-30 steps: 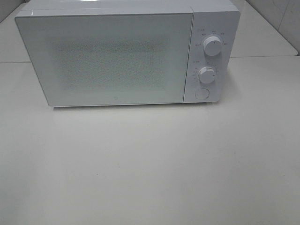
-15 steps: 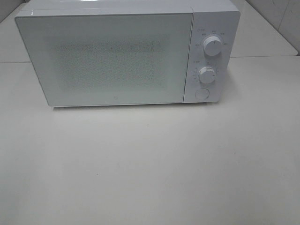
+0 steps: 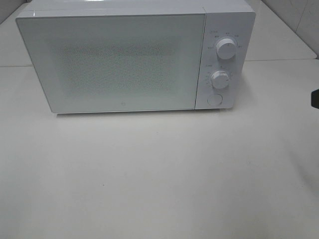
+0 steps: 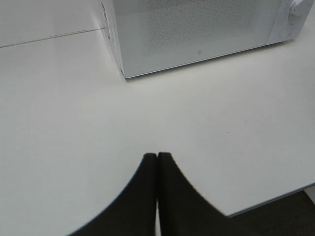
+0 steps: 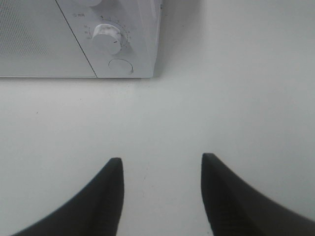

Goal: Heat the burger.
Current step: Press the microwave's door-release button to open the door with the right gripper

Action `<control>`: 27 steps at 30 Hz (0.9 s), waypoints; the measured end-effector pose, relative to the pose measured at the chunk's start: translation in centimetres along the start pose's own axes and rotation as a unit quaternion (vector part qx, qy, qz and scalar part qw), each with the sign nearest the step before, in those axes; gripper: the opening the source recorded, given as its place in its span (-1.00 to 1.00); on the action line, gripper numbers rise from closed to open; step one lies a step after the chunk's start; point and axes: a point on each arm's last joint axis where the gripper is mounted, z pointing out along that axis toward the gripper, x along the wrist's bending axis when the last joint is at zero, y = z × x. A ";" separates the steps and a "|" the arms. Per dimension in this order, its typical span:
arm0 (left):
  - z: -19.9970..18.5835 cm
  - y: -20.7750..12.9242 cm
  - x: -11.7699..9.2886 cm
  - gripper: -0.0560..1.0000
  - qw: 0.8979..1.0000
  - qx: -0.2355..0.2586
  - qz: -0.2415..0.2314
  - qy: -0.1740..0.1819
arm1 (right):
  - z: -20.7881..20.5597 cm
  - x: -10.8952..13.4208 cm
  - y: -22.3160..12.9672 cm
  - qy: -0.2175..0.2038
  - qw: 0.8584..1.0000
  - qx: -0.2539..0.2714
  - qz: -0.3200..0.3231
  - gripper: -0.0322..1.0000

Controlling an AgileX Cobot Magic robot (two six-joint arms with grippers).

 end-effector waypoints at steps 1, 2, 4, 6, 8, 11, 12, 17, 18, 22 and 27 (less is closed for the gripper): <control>0.0 0.0 0.0 -0.89 1.000 0.000 0.000 0.000 | 0.0 0.0 0.0 0.000 1.000 0.000 0.000 -0.05; 0.0 0.0 0.0 -0.89 1.000 0.000 0.000 0.000 | 0.5 0.1 0.1 0.001 1.000 0.000 -0.001 -0.07; 0.0 0.0 0.0 -0.89 1.000 0.000 0.000 0.000 | 1.4 0.2 0.4 0.006 1.000 -0.010 -0.001 -0.11; 0.0 0.0 0.0 -0.89 1.000 0.000 0.000 0.000 | 2.9 0.4 0.7 0.013 1.000 -0.021 -0.002 -0.21; 0.0 0.0 0.0 -0.89 1.000 0.000 0.000 0.000 | 3.9 0.5 0.9 0.018 0.999 -0.028 -0.003 -0.30; 0.0 0.0 0.0 -0.89 1.000 0.000 0.000 0.000 | 5.4 0.7 0.9 0.023 0.999 -0.035 -0.003 -0.44; 0.0 0.0 0.0 -0.89 1.000 0.000 0.000 0.000 | 5.9 0.8 0.9 0.025 0.999 -0.034 -0.004 -0.49; 0.0 0.0 0.0 -0.89 1.000 0.000 0.000 0.000 | 8.3 1.0 0.5 0.033 0.999 -0.036 -0.004 -0.73; 0.0 0.0 0.0 -0.89 1.000 0.000 0.000 0.000 | 8.3 1.0 0.5 0.033 0.999 -0.036 -0.004 -0.73; 0.0 0.0 0.0 -0.89 1.000 0.000 0.000 0.000 | 10.8 1.2 0.0 0.043 0.998 -0.045 -0.002 -0.94; 0.0 0.0 0.0 -0.89 1.000 0.000 0.000 0.000 | 12.5 1.4 -0.5 0.050 0.997 -0.054 -0.001 -0.94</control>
